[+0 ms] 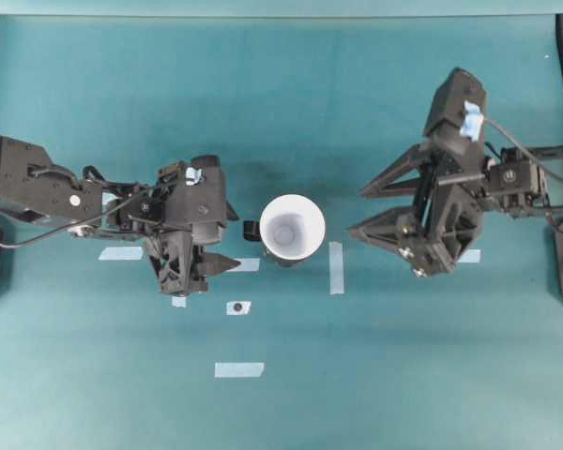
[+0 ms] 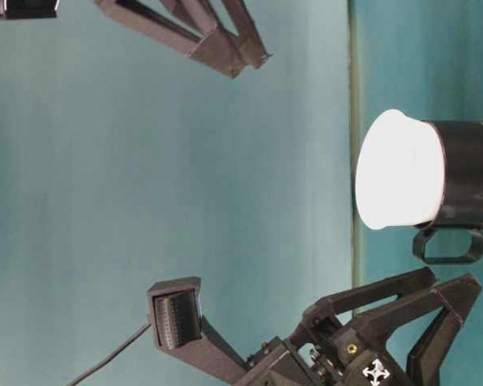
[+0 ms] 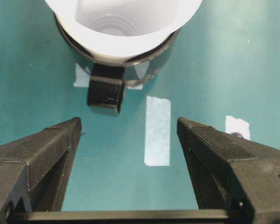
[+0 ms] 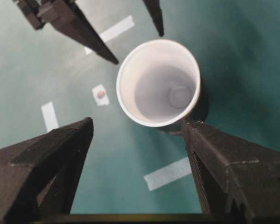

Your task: Holding the cup holder with the left arm, the right arm places the cup into the cup holder.

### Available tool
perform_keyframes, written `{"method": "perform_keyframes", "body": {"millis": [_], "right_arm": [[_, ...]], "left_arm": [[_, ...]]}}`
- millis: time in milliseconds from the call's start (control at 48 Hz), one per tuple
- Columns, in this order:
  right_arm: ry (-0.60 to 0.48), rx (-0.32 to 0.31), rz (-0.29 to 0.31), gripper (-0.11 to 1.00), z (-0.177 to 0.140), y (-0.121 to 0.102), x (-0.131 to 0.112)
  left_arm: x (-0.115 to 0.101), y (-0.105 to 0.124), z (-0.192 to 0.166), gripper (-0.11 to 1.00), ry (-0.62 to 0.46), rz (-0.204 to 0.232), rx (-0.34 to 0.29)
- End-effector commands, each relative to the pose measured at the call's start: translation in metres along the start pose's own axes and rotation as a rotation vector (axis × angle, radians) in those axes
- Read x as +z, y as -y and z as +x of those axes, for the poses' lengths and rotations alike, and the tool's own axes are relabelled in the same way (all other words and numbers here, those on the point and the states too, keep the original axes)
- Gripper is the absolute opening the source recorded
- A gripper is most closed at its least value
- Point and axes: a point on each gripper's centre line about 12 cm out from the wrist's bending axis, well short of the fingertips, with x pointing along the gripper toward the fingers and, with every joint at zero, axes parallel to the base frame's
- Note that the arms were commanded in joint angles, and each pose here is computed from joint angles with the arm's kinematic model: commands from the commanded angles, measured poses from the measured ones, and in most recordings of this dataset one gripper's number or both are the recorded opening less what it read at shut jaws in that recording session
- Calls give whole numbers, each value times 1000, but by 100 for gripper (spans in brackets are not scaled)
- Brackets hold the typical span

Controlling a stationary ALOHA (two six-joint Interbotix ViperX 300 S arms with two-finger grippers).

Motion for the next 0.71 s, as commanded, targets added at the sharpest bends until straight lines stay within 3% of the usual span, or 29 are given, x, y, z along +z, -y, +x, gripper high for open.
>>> {"method": "perform_keyframes", "body": {"millis": [0, 83, 250, 333, 583, 687], "right_arm": [[58, 41, -87, 81, -10, -10, 7], [73, 48, -159, 82, -10, -11, 4], [76, 47, -235, 82, -9, -10, 2], [63, 41, -247, 82, -8, -9, 0], [32, 29, -251, 82, -3, -7, -4], [34, 30, -258, 82, -1, -7, -4]], "left_arm": [[10, 2, -3, 85, 35, 7, -5], [10, 3, -3, 85, 35, 7, -6], [12, 4, -3, 85, 40, 7, -8], [13, 4, -3, 85, 41, 1, -9], [11, 6, -2, 85, 36, -100, -14], [11, 8, -1, 85, 34, -119, -18]]}}
